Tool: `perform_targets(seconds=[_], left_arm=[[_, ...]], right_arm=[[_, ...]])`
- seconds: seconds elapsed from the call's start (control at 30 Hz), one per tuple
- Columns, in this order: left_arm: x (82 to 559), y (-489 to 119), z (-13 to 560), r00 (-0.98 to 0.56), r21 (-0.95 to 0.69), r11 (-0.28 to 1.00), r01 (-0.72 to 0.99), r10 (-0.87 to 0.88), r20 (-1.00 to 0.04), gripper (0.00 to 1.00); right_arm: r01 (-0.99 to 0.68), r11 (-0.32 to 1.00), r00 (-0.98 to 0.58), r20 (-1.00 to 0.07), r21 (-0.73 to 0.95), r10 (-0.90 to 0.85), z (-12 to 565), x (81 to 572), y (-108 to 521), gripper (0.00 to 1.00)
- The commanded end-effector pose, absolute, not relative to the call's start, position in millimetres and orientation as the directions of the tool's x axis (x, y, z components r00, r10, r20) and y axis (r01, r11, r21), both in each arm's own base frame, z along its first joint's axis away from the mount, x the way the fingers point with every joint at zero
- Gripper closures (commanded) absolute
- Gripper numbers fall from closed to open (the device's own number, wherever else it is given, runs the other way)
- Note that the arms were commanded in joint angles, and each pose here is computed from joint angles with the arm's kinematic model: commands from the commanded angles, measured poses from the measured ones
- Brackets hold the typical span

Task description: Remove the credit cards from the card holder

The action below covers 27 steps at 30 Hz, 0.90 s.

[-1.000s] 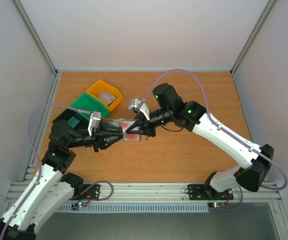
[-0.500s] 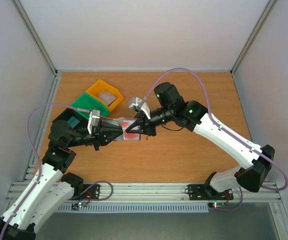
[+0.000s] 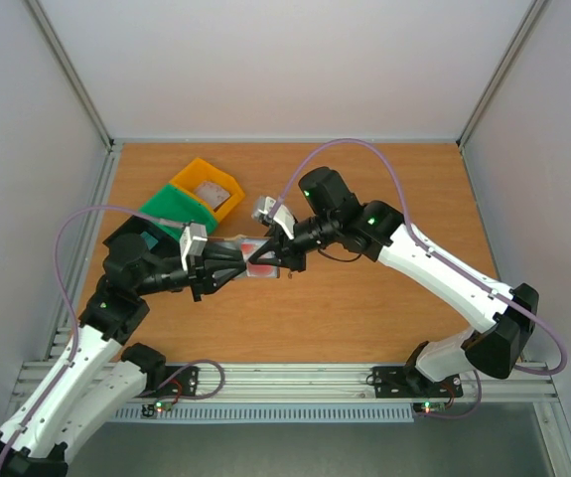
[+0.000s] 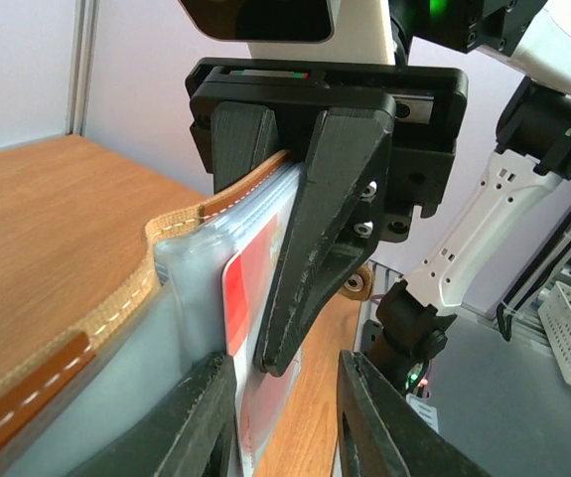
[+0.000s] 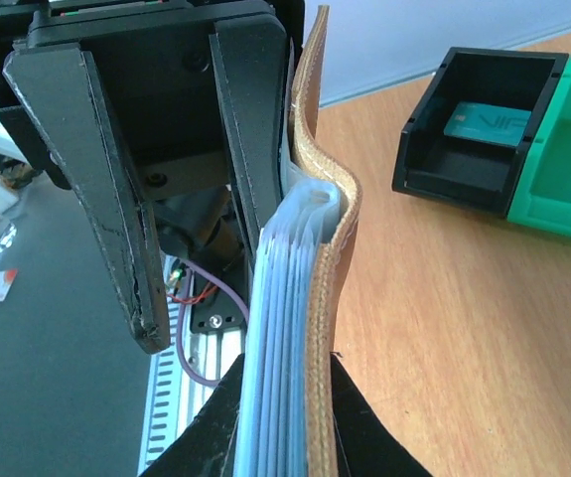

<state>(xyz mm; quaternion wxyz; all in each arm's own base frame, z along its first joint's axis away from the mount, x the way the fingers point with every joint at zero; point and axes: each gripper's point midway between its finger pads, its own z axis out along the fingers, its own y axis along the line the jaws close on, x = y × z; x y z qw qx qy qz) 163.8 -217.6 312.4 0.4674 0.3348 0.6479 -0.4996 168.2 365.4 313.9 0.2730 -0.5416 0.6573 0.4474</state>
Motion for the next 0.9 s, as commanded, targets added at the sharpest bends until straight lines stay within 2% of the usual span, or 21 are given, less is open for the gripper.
perform_targets(seconds=[0.0, 0.1, 0.17, 0.23, 0.27, 0.67, 0.87], left_arm=[[191.8, -213.1, 296.0, -0.344, -0.329, 0.396, 0.857, -0.034, -0.938, 0.68], [174.0, -223.4, 328.0, -0.269, -0.288, 0.233, 0.929, -0.113, -0.957, 0.68], [161.2, -226.8, 343.4, -0.277, -0.298, 0.146, 0.943, -0.148, -0.949, 0.8], [158.6, -227.3, 349.3, -0.292, -0.313, 0.134, 0.94, -0.156, -0.944, 0.97], [159.8, -226.6, 348.7, -0.301, -0.323, 0.146, 0.935, -0.153, -0.941, 0.99], [177.6, -208.6, 336.3, -0.362, -0.393, 0.298, 0.87, -0.156, -0.919, 1.0], [178.9, -203.6, 317.5, -0.374, -0.383, 0.35, 0.855, -0.095, -0.923, 1.0]], right_arm=[[-0.866, -0.432, -0.109, -0.937, 0.253, -0.331, 372.8, 75.7, 371.7, 0.93], [-0.873, -0.413, -0.115, -0.931, 0.261, -0.346, 365.5, 82.4, 378.4, 0.92], [-0.888, -0.385, -0.111, -0.93, 0.251, -0.349, 360.8, 88.9, 382.6, 0.92], [-0.905, -0.351, -0.113, -0.93, 0.242, -0.351, 357.3, 96.4, 384.6, 0.92], [-0.909, -0.337, -0.12, -0.929, 0.245, -0.35, 356.5, 99.7, 384.5, 0.92], [-0.946, -0.17, -0.212, -0.924, 0.276, -0.318, 351.9, 131.7, 351.1, 0.92], [-0.953, -0.129, -0.222, -0.92, 0.275, -0.321, 351.2, 138.1, 343.1, 0.92]])
